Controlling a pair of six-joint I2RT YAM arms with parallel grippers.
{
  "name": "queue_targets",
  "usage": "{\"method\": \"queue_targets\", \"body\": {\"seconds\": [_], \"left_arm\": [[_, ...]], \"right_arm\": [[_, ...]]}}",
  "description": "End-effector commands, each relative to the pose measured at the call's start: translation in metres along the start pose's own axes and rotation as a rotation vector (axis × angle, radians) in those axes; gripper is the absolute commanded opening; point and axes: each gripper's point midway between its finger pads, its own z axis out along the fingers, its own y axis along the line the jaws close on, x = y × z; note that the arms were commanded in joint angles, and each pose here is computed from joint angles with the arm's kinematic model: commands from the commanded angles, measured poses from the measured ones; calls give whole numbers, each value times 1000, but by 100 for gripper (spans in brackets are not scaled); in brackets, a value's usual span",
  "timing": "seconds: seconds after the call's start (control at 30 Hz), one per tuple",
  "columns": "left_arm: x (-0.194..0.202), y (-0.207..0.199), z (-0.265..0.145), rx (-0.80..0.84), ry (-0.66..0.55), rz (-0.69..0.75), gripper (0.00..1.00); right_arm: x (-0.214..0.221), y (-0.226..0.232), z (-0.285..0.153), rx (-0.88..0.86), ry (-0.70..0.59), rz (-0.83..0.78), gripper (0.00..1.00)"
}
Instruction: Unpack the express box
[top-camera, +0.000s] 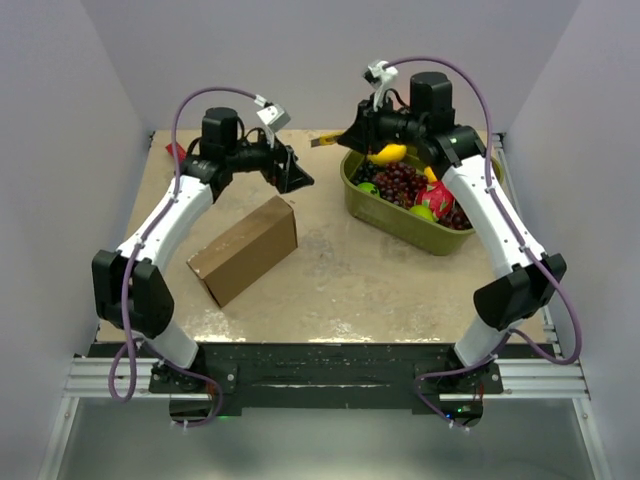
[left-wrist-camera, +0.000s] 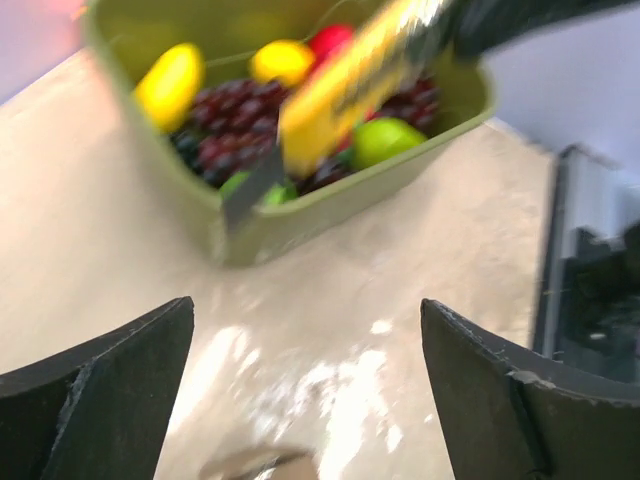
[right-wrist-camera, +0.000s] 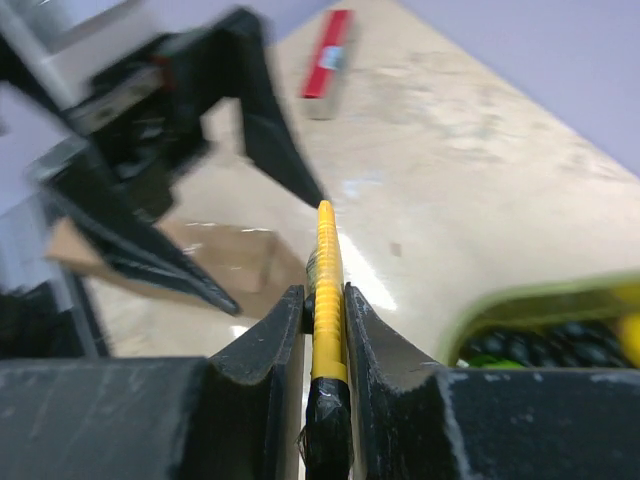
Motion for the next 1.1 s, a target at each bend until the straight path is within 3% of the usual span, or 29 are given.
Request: {"method": "queue_targets", "body": {"seconds": [0.0,0.2,0.37,0.47,0.57,0.7,0.8,0.93,1.07], "left_arm": [[27,22,-51,-271,219,210,100],[72,17,-101,-410,432,247,100],[92,11,-112,-420,487,222,100],[104,12,-112,-413,511,206,100],[113,13,-110,-401,531,186,100],[126,13,-105,-370,551,151,99],[135,10,-101,-336,564,130,95],[142,5,-100,-298,567,135,79],[145,-9,-96,-256,522,111,70]], "right_arm": [[-1,-35,-20,322,65,-78,0],[-4,-22,-13,285,63,-119,0],[-1,-16,5,216,63,-44,0],[0,-5,13,196,87,-88,0],[4,0,15,252,109,-156,0],[13,-9,10,327,131,-99,0],[17,-3,9,305,145,-89,0],[32,12,14,270,179,-113,0],[46,24,17,289,210,-112,0]]}}
